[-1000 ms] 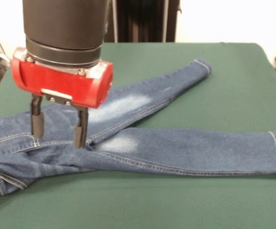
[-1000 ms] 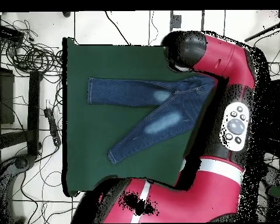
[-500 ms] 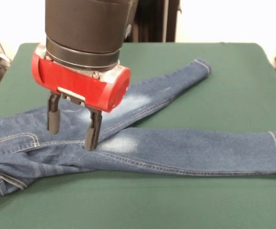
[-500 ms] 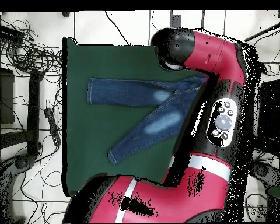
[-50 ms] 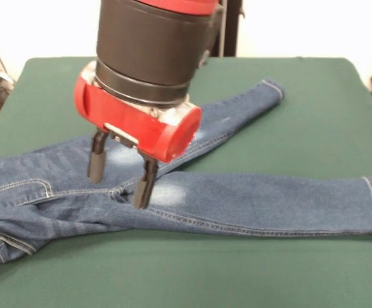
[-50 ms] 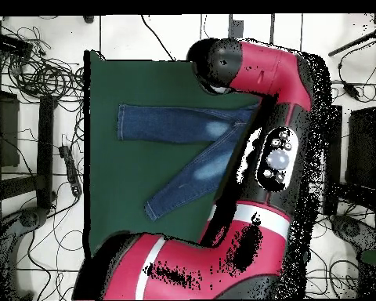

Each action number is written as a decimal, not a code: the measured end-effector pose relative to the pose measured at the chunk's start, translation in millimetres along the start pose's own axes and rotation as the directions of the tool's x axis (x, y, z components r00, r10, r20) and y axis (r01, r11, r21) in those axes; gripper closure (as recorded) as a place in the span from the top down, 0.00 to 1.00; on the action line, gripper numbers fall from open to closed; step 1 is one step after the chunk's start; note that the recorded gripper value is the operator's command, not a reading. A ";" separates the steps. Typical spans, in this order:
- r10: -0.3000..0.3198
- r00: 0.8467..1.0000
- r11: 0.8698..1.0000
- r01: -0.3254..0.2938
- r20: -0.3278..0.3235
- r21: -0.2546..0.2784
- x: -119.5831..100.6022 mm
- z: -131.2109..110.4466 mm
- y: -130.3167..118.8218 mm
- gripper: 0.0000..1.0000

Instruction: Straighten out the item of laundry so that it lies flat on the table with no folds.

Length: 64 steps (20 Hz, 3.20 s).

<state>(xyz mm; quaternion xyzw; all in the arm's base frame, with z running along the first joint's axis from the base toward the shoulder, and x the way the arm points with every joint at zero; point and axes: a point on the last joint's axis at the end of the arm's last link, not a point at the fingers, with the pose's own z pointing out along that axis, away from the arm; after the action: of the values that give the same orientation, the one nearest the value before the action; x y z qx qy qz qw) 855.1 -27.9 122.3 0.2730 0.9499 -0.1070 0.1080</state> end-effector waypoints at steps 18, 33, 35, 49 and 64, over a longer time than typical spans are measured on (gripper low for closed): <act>0.247 0.968 0.964 -0.241 -0.039 0.109 39.1 33.9 47.8 1.00; 0.440 0.898 0.889 -0.431 -0.025 0.158 40.8 29.8 48.9 1.00; 0.471 0.882 0.873 -0.462 -0.022 0.156 40.1 28.5 49.3 1.00; 0.704 0.710 0.705 -0.696 -0.016 0.137 39.5 17.7 60.7 1.00; 0.861 0.508 0.507 -0.851 -0.025 0.135 42.3 24.3 75.1 1.00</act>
<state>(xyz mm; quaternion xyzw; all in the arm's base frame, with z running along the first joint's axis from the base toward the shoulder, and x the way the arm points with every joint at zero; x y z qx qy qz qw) 864.4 48.9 77.1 0.7161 0.6878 -0.0771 0.0900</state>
